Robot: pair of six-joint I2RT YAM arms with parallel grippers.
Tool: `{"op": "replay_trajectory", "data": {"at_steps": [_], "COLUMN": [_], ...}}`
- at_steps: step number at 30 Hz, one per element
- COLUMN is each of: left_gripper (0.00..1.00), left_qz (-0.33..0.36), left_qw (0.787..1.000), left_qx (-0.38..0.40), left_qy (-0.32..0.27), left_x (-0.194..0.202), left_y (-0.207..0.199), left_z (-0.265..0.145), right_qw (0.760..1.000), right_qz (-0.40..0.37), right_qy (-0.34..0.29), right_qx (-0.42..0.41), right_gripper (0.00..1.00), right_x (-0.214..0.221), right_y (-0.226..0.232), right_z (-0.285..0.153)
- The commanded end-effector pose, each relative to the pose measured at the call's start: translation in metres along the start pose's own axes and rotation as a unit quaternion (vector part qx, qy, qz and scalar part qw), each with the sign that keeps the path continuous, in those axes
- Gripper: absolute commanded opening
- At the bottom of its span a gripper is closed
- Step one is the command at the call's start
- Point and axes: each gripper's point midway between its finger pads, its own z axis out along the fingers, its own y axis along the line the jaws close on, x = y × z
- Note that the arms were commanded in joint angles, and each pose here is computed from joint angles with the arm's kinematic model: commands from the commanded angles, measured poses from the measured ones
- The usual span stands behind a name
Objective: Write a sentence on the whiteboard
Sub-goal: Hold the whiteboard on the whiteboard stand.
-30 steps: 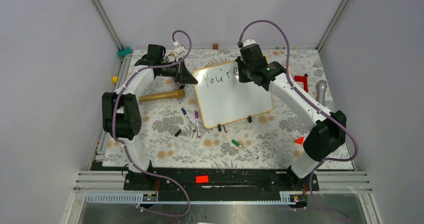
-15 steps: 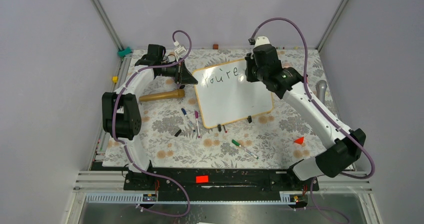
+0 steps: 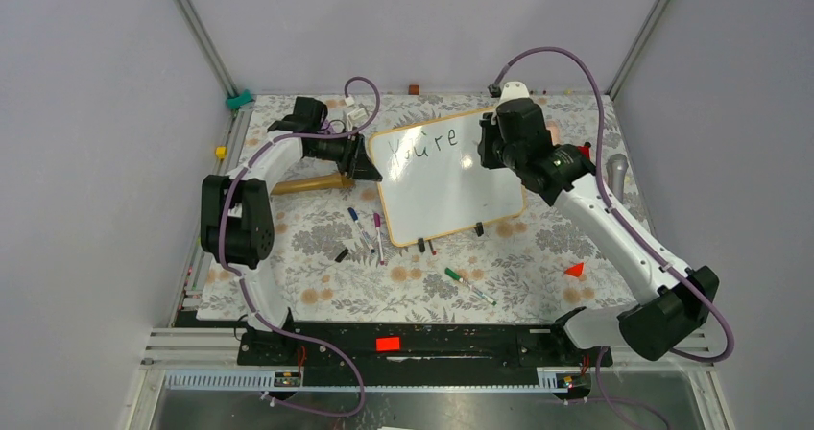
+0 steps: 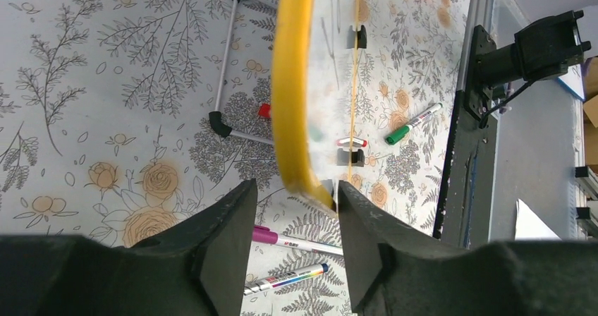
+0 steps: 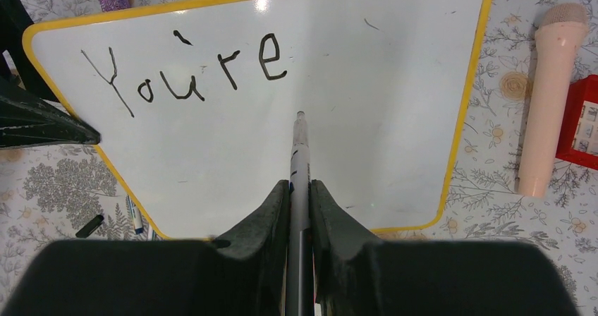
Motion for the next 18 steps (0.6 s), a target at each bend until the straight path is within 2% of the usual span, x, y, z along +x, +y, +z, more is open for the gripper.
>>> {"op": "replay_trajectory", "data": {"at_steps": [1, 5, 9, 11, 18], "left_gripper": [0.49, 0.65, 0.81, 0.82, 0.82], "left_qz": [0.037, 0.030, -0.048, -0.074, -0.052], "left_qw": [0.999, 0.999, 0.994, 0.989, 0.984], "left_qx": [-0.015, -0.025, -0.085, -0.119, -0.142], "left_qy": [-0.006, -0.013, -0.042, -0.056, -0.093], "left_x": [-0.008, -0.012, -0.018, -0.018, -0.021], "left_y": [0.004, 0.006, 0.018, 0.022, 0.014], "left_z": [-0.007, -0.010, -0.015, -0.018, -0.026], "right_qw": [0.999, 0.999, 0.999, 0.998, 0.998], "right_qz": [0.014, 0.014, 0.011, 0.010, 0.008], "right_qy": [-0.044, -0.046, -0.051, -0.054, -0.063], "right_qx": [0.005, 0.004, 0.001, -0.001, -0.008], "right_gripper": [0.00, 0.00, 0.00, 0.00, 0.00], "right_x": [-0.020, -0.022, -0.027, -0.030, -0.039], "right_y": [-0.005, -0.005, -0.003, -0.002, 0.002], "right_z": [-0.014, -0.015, -0.016, -0.015, -0.013]}}
